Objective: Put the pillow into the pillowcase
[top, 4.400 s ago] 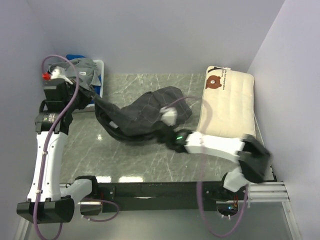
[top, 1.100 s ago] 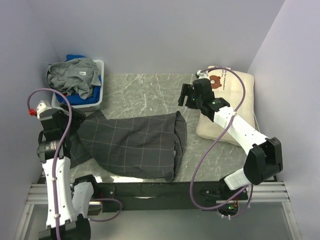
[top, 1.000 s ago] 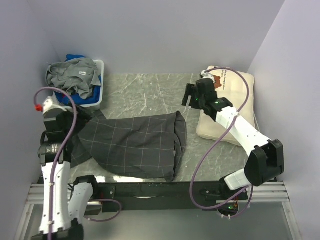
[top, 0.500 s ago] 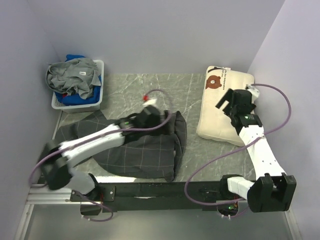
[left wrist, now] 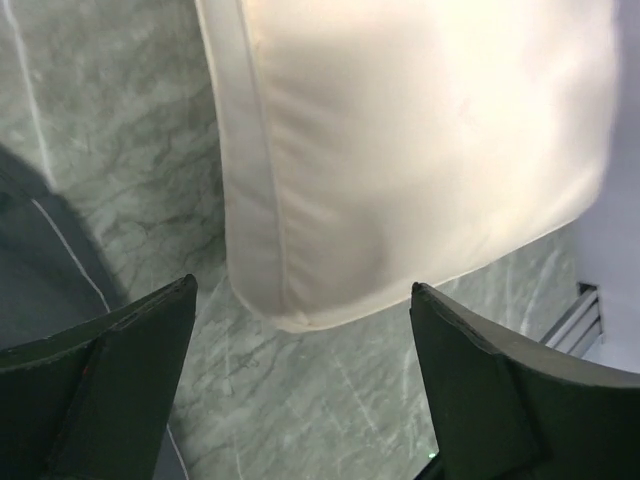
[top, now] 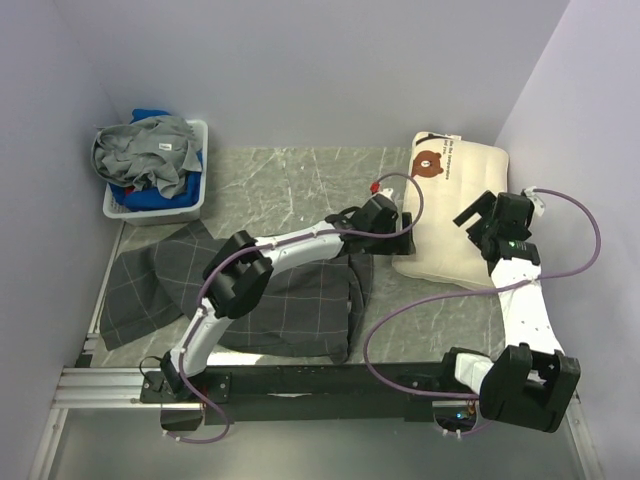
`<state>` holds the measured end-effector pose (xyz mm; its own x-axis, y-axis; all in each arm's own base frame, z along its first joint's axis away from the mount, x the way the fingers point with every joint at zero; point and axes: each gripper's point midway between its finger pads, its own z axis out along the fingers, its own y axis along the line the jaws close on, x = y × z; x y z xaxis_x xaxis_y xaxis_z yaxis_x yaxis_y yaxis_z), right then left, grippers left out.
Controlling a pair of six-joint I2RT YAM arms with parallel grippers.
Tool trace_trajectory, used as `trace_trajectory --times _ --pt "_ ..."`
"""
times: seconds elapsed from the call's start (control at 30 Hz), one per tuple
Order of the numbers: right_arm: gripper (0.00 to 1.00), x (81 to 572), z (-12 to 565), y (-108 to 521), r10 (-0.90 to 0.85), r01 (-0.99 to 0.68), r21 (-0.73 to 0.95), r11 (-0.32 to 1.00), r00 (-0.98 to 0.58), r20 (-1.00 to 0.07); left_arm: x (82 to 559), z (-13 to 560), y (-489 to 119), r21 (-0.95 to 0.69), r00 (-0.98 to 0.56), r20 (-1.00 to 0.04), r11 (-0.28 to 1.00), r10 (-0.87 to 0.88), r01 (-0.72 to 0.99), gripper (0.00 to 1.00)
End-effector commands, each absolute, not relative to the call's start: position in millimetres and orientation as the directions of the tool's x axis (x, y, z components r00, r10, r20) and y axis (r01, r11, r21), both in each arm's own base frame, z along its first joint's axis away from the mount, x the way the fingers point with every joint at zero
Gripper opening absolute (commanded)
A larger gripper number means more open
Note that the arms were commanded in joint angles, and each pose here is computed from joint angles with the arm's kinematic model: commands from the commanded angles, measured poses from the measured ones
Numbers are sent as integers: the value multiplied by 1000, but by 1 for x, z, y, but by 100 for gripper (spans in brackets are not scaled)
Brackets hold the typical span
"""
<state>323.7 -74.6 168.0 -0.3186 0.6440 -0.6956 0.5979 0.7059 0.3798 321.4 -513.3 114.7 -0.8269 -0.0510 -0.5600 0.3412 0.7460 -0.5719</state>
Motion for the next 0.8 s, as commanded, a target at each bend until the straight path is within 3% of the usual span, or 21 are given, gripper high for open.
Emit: trace_trajectory --times 0.0,0.17,0.27,0.3,0.37,0.4,0.43,0.63,0.77 --pt "100 329 189 -67 639 529 440 726 -280 -717 316 102 -530 -598 -845 -534 719 -26 355 89" --pt "100 327 195 -64 631 507 447 737 -278 -725 302 87 -549 -634 -858 -514 675 -3 377 84" --pt "100 325 195 -61 627 492 452 744 -280 -727 293 95 -564 -667 -852 -523 620 8 414 67" --pt "100 327 197 -58 627 473 464 749 -282 -726 292 97 -567 -674 -853 -522 610 6 416 49" --pt "100 326 195 -55 629 463 469 752 -290 -722 294 100 -567 -683 -856 -516 605 -4 409 25" --pt "100 326 196 -55 628 462 470 752 -286 -724 295 109 -566 -683 -849 -528 603 -16 413 7" --pt "100 325 198 -54 625 454 473 756 -285 -727 299 107 -557 -662 -842 -538 636 -35 397 1" --pt "100 318 209 -55 590 445 443 778 -276 -759 315 170 -465 -696 -799 -551 660 -239 282 1" --pt "100 320 214 -40 560 417 426 803 -282 -779 354 196 -373 -707 -766 -534 686 -358 172 1"
